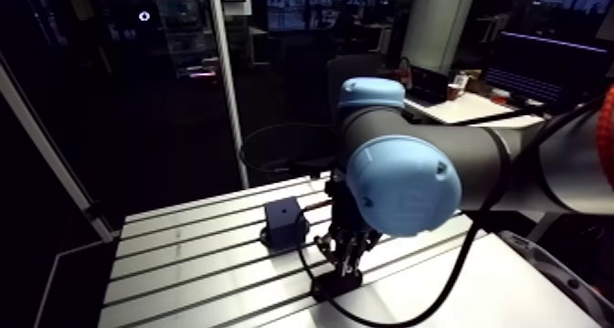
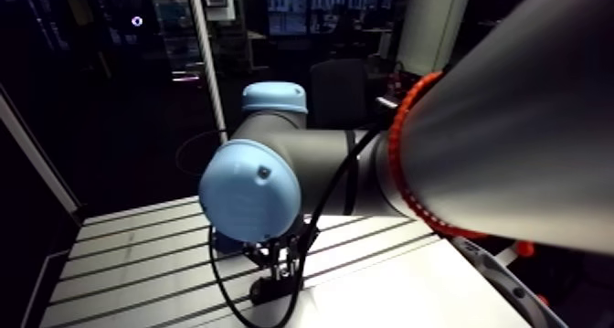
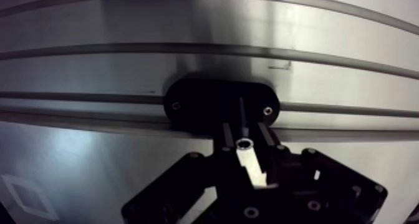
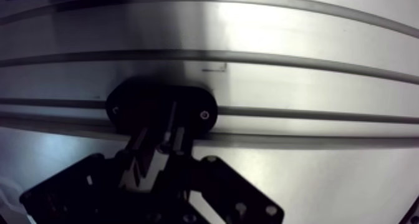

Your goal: Pick up the M10 bolt and insert it into the hole until fully seated.

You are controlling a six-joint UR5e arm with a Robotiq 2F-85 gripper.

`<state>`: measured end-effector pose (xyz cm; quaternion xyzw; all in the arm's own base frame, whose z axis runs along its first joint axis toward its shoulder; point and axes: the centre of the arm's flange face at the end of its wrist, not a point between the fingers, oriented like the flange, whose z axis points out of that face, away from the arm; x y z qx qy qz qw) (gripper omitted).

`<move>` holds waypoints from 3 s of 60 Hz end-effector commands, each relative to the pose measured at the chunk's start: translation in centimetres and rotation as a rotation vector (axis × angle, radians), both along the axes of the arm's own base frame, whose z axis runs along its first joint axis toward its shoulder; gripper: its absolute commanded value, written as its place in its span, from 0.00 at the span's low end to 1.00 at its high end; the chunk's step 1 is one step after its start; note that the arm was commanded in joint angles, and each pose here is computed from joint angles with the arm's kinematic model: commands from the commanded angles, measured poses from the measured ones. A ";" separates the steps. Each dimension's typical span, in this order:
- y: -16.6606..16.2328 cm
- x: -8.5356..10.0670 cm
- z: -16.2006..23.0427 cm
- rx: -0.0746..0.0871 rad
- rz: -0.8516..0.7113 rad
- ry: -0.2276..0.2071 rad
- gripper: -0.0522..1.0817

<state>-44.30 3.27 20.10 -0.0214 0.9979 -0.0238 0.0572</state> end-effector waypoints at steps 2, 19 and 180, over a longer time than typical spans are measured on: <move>0.0 0.0 -0.1 0.000 0.000 -0.003 0.66; 0.1 0.0 -0.1 0.002 -0.002 -0.004 0.70; -6.6 -16.9 13.2 0.041 -0.004 -0.152 1.00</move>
